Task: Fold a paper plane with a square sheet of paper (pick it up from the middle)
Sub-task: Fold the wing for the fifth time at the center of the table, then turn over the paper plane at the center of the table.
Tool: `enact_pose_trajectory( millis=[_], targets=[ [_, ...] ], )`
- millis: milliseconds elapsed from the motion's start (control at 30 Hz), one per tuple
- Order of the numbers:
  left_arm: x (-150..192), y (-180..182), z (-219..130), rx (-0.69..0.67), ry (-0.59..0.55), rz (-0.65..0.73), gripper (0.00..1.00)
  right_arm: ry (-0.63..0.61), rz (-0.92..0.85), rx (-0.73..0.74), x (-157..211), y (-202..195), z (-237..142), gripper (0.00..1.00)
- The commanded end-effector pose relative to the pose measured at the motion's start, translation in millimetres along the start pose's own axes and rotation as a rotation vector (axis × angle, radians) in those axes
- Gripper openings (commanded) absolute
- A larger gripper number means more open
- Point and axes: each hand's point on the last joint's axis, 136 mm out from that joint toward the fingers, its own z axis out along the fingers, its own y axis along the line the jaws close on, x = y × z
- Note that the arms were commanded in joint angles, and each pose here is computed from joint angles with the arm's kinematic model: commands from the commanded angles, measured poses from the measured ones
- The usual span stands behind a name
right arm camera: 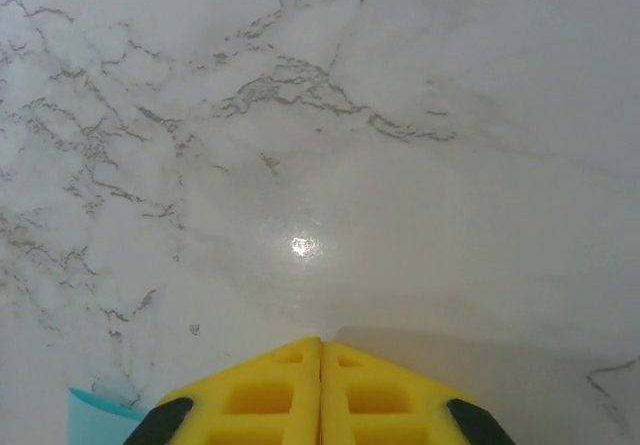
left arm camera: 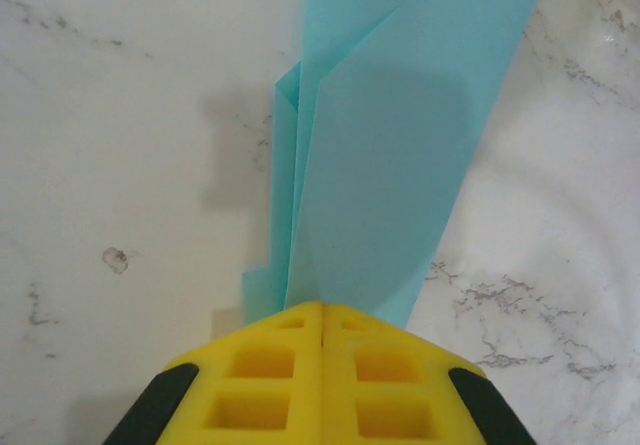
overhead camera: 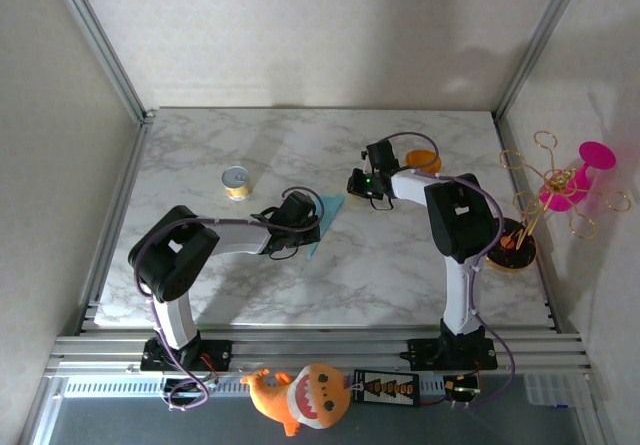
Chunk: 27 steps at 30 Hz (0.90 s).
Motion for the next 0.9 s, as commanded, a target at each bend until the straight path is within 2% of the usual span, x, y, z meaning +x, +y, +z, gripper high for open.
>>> enact_pose_trajectory(
  millis=[0, 67, 167, 233, 333, 500, 733, 867],
  targets=[
    [26, 27, -2, -0.107, 0.125, 0.015, 0.0, -0.101, -0.05, 0.032, -25, 11, -28, 0.1],
    [6, 5, -15, -0.045, 0.073, 0.007, 0.02, -0.131, -0.058, 0.041, -27, 20, -44, 0.12],
    [-27, -18, -44, 0.031, -0.03, -0.029, 0.15, -0.153, -0.062, 0.068, -23, 29, -63, 0.2],
    [-47, -17, -64, 0.041, -0.098, -0.065, 0.25, -0.142, -0.061, 0.086, -14, 32, -69, 0.25],
    [-67, 3, -93, 0.006, -0.198, -0.117, 0.39, -0.114, -0.067, 0.127, 5, 38, -74, 0.33],
    [-82, 59, -134, -0.103, -0.36, -0.2, 0.65, -0.055, -0.093, 0.237, 39, 47, -73, 0.45],
    [-81, 114, -164, -0.166, -0.48, -0.281, 0.89, -0.002, -0.158, 0.361, 82, 76, -62, 0.58],
    [-77, 131, -169, -0.172, -0.5, -0.306, 0.93, 0.001, -0.169, 0.417, 96, 86, -52, 0.61]
  ],
)
